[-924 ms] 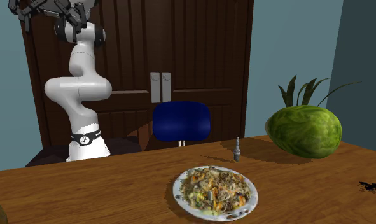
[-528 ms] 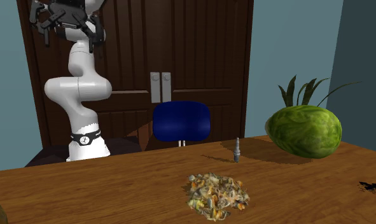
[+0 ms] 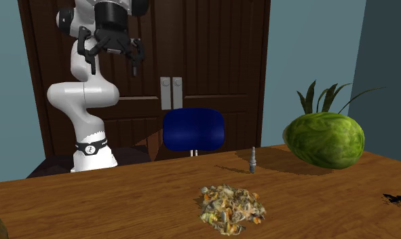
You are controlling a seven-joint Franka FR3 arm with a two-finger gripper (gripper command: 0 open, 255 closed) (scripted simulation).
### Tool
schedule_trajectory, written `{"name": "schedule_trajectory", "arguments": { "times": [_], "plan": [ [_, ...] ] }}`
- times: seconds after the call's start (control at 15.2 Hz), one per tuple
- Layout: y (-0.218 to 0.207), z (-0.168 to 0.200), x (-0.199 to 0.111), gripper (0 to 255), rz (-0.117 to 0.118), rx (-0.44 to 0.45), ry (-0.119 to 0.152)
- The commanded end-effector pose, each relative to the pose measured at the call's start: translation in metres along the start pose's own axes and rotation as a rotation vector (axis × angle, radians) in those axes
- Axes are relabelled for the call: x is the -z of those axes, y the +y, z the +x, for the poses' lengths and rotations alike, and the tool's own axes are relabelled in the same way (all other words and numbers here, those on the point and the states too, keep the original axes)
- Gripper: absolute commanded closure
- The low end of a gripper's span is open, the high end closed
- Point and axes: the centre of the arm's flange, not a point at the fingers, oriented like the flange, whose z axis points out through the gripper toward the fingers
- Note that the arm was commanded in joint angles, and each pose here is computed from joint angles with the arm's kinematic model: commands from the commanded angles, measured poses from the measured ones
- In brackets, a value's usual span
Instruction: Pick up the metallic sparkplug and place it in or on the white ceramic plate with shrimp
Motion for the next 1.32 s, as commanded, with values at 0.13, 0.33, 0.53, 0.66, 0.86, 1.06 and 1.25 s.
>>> {"name": "schedule_trajectory", "arguments": {
  "times": [0.13, 0.33, 0.53, 0.66, 0.86, 1.06, 1.25],
  "plan": [
    [-0.041, 0.020, -0.027, 0, 0.008, 0.002, 0.005],
    [-0.071, 0.034, -0.048, 0, 0.013, 0.005, 0.008],
    [-0.101, 0.047, -0.068, 0, 0.018, 0.007, 0.011],
    [-0.121, 0.057, -0.082, 0, 0.022, 0.009, 0.013],
    [-0.152, 0.070, -0.102, 0, 0.027, 0.011, 0.015],
    [-0.182, 0.084, -0.122, 0, 0.032, 0.014, 0.018],
    [-0.212, 0.098, -0.142, 0, 0.038, 0.016, 0.021]
  ]
}}
